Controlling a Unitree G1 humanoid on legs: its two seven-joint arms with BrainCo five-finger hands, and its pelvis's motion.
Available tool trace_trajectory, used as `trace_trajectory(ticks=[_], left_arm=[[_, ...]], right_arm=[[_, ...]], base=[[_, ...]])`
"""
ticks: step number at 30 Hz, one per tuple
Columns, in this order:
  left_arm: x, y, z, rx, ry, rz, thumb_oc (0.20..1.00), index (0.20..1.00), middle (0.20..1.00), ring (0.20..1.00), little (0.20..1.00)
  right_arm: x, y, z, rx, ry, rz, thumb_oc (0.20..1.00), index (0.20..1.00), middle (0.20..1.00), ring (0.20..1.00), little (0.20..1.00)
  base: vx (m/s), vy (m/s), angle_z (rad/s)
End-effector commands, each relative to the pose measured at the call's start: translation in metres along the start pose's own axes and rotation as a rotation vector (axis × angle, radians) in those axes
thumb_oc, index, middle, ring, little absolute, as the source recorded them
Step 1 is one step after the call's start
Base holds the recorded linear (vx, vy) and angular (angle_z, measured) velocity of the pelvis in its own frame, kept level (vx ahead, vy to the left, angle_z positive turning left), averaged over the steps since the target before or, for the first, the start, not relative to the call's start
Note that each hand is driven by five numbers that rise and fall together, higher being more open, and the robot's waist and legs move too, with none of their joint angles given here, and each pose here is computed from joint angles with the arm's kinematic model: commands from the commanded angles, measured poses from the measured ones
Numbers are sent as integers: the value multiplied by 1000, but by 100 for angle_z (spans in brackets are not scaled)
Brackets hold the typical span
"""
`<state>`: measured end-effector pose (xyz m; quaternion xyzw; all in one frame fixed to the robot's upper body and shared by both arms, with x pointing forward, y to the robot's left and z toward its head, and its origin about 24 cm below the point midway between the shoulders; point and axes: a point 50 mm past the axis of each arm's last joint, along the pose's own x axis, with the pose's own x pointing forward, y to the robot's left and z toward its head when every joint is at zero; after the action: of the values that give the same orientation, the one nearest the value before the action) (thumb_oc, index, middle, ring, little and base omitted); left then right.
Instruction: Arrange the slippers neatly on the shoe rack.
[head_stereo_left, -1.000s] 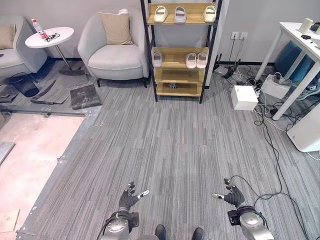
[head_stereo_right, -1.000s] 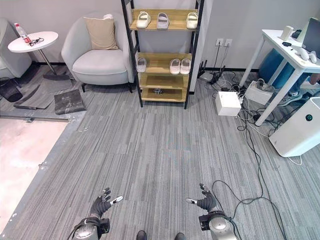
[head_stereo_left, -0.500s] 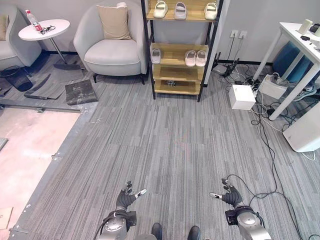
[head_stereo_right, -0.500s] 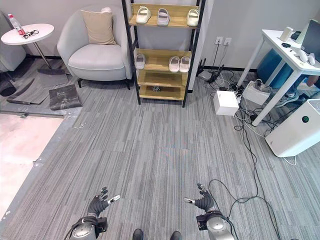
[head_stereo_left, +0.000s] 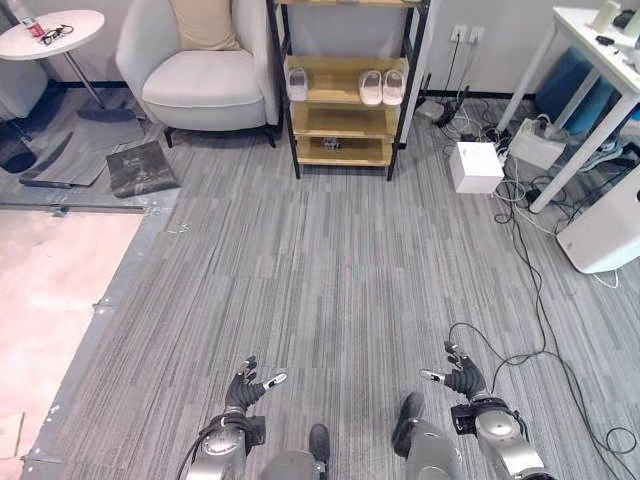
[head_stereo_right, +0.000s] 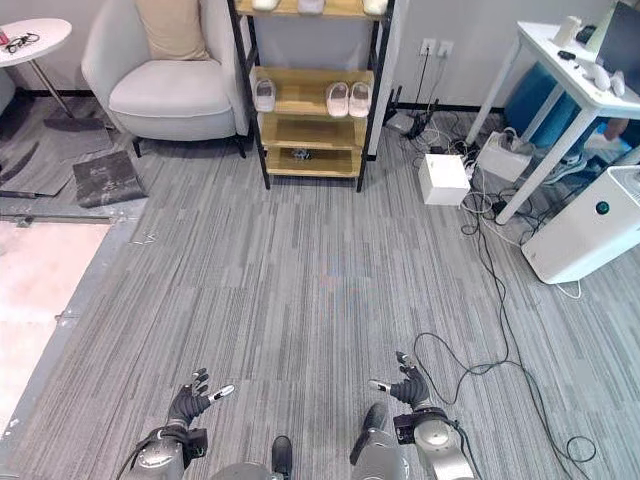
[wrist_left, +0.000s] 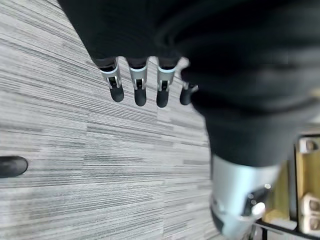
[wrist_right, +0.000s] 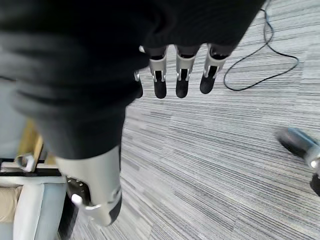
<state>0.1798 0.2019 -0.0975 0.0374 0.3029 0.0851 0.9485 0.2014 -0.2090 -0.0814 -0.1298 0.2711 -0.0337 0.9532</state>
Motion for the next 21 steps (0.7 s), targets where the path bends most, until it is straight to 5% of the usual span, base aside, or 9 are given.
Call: trace_trajectory(ticks=[1,21], left_arm=[[5,5,31,49,-138,-14,1000,1000,1000,1000,1000],[9,-2,31,78,-121,-34,1000,1000,1000,1000,1000]], right_arm=[[6,-9,25,9,-112,-28,1000,1000,1000,1000,1000],[10,-13,34,-12,-147,0,1000,1000,1000,1000,1000]], base=[[341,-93,13],[305,-46,11]])
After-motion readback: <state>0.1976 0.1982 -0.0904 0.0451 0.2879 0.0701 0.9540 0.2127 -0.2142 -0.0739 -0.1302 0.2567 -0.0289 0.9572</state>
